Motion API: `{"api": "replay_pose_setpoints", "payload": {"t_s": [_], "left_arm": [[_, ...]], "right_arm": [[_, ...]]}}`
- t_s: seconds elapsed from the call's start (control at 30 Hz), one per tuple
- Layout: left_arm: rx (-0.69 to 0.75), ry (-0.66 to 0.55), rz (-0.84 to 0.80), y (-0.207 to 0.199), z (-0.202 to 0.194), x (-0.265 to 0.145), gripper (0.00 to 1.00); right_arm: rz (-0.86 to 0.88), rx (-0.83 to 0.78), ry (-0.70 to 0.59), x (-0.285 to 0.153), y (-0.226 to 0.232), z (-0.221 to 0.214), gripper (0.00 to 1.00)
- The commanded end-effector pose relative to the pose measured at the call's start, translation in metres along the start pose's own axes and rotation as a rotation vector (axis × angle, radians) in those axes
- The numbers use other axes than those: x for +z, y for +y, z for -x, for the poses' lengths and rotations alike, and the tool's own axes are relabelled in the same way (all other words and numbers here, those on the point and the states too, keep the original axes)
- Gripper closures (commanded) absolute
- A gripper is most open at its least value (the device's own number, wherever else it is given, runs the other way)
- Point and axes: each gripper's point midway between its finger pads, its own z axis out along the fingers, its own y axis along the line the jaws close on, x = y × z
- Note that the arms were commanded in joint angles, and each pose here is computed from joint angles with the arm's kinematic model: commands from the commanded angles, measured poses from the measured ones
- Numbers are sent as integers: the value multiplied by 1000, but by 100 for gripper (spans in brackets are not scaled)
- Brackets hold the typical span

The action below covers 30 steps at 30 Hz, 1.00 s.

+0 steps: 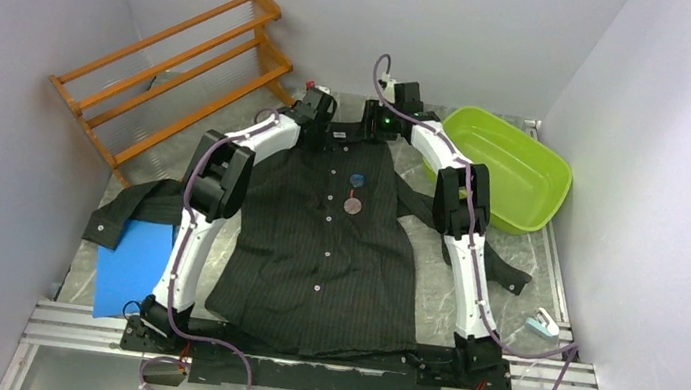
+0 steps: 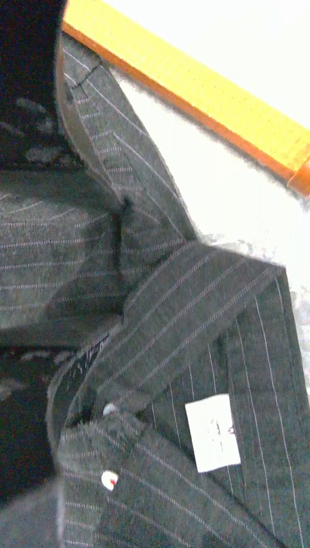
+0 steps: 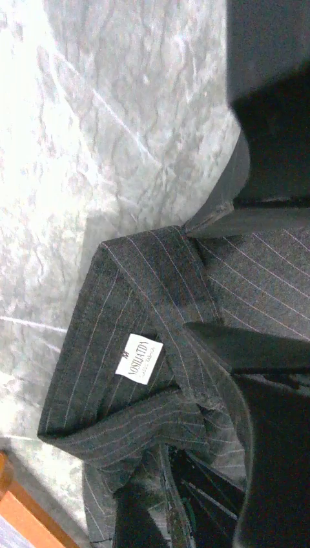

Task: Pin the brooch onto the clothing
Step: Flatten out the clothes at the center of the board.

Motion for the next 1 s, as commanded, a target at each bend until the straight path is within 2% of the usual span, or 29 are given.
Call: {"api": "replay_pose_setpoints", "payload": {"t_s": [0.0,0.07,0.17,0.33,0.43,0.57,0.7,0.83,0.97], "left_arm": [[77,85,35,15,-20,5,29],[72,73,-2,10,-9,-8,21],[41,29,-78,2,9,-40,13],[-30,-91,-209,-4,36,-114,7],[-78,-152,-276,1,38,-164,6],[-134,-199,-293,21,16,-214,6],[-187,-202,-211,59,-23,-244,6],[-271,-154,-114,101,-66,-248,5],[-431,-75,-62,137,-108,-235,5]], "right_arm": [[-45,-30,31,-5,-14,0,38],[-20,-54,2,-21,-3,12,28],[22,-85,-47,-53,22,32,20],[68,-142,-134,-116,70,51,14],[86,-143,-183,-160,93,42,12],[83,-107,-234,-207,104,18,10],[14,-57,-241,-239,94,-24,11],[-217,24,-238,-260,50,-72,12],[-414,127,-240,-277,1,-117,16]]}}
